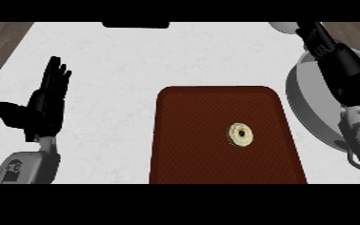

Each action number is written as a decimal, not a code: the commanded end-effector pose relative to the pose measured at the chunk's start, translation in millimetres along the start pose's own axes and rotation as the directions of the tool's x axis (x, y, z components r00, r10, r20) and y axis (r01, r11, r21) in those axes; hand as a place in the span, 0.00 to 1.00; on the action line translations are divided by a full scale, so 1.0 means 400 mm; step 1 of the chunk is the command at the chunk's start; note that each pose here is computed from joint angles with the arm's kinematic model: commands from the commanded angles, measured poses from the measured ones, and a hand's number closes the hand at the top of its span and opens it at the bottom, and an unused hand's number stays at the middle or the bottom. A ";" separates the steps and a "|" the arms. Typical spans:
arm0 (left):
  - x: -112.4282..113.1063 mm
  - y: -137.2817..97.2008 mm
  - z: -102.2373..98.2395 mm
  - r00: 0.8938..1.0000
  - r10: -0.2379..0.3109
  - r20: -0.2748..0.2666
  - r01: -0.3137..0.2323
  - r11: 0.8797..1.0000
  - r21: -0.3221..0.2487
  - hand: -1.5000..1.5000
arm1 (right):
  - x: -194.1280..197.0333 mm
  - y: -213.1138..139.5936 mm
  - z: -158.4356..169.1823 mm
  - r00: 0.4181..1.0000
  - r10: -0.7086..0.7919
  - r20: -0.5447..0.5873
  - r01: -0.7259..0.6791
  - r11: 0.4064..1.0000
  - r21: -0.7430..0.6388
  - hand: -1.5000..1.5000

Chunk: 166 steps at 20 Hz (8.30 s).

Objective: Pick the cupcake from the tray and place it in the pot

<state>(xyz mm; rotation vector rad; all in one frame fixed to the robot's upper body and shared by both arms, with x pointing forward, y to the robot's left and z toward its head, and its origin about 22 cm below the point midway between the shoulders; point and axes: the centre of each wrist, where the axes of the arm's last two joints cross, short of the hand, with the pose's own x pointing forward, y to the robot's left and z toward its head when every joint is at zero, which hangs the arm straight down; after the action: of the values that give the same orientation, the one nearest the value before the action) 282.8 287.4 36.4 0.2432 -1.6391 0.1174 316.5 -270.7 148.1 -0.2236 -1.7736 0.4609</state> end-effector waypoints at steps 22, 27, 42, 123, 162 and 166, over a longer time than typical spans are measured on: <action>-0.071 0.160 0.103 0.927 -0.317 -0.199 0.306 0.948 -0.082 0.50 | -0.022 0.107 0.442 0.803 0.382 -0.457 -0.499 0.850 -0.166 0.00; -0.076 0.109 0.117 0.927 -0.329 -0.182 0.313 0.943 -0.111 0.50 | 0.069 0.099 0.313 0.748 0.433 -0.502 -0.510 0.860 -0.018 0.00; -0.015 0.102 0.085 0.931 -0.326 -0.165 0.315 0.945 -0.093 0.50 | 0.072 0.238 0.082 0.491 0.604 -0.628 -0.342 0.796 0.499 0.00; -0.062 0.201 0.115 0.925 -0.315 -0.213 0.314 0.948 -0.040 0.50 | 0.155 -0.185 0.372 0.768 0.622 0.151 -0.612 0.783 -0.109 1.00; -0.044 0.110 0.095 0.927 -0.338 -0.161 0.324 0.940 -0.107 0.50 | -0.218 -0.255 -0.181 0.881 0.471 0.050 -0.474 0.878 0.069 0.00; -0.044 0.135 0.096 0.934 -0.318 -0.165 0.307 0.948 -0.089 0.50 | -0.259 -0.266 -0.151 0.906 0.412 0.091 -0.414 0.910 -0.002 0.00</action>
<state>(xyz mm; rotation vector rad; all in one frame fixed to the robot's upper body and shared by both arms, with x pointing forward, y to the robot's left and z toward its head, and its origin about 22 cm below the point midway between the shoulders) 239.0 325.0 19.8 0.4206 -1.4044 -0.1652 411.1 -393.0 126.5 -0.6195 -1.7488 0.8667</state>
